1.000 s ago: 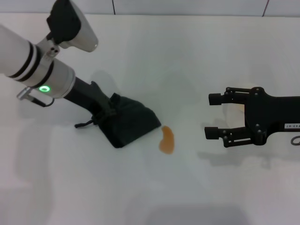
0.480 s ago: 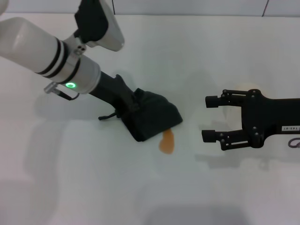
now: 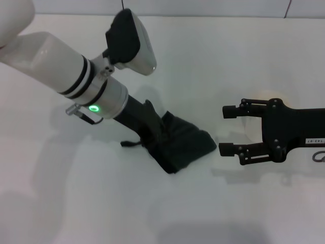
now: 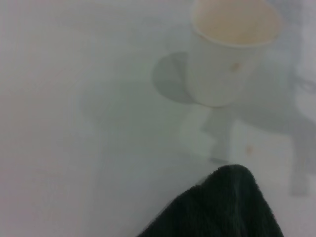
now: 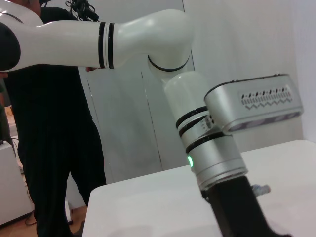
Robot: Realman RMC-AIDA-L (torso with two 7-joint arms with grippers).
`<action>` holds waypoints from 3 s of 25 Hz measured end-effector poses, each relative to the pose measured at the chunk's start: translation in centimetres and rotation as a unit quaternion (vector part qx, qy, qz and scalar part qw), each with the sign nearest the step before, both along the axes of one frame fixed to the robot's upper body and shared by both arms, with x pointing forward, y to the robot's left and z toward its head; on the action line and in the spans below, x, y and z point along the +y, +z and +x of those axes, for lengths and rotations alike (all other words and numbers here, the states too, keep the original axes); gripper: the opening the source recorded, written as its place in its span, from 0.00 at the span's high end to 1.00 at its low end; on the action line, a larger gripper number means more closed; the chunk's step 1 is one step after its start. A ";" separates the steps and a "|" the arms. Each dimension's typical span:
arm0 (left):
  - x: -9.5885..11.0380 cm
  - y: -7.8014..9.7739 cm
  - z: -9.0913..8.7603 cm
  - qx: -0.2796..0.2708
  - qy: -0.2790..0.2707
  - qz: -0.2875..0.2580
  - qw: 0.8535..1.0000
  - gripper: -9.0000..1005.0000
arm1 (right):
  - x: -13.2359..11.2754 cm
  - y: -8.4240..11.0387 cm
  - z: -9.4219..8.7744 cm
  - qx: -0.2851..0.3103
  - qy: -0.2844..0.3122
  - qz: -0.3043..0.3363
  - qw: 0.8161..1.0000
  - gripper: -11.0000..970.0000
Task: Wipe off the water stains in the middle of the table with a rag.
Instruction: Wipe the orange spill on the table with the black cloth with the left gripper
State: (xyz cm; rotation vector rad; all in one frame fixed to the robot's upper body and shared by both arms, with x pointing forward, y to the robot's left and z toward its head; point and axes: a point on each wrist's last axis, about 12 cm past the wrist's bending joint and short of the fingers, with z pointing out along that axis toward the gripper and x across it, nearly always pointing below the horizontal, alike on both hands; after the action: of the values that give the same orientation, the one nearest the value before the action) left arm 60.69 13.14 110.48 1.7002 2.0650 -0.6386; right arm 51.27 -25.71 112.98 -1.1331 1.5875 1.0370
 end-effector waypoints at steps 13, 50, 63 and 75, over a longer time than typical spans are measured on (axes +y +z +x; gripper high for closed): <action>-0.5 0.0 -1.4 0.039 -0.033 -0.007 0.999 0.95 | 0.1 0.1 0.2 -0.003 -0.003 -0.001 1.000 0.13; 6.6 0.4 1.3 0.011 0.074 0.046 0.996 0.95 | 0.0 0.1 0.2 -0.004 -0.006 0.004 1.000 0.13; 8.3 0.7 1.1 0.001 0.097 0.035 0.995 0.92 | 0.0 0.1 0.2 -0.004 -0.007 0.003 1.000 0.13; 8.6 -0.1 0.5 0.014 0.112 0.027 0.993 0.88 | -0.1 -0.1 0.1 0.000 -0.008 0.004 1.000 0.13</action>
State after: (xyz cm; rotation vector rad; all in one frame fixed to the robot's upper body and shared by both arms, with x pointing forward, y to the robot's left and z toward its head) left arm 61.15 21.70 110.40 1.4662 2.2697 -0.5417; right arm 51.38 -25.79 112.93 -1.1134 1.5885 1.0316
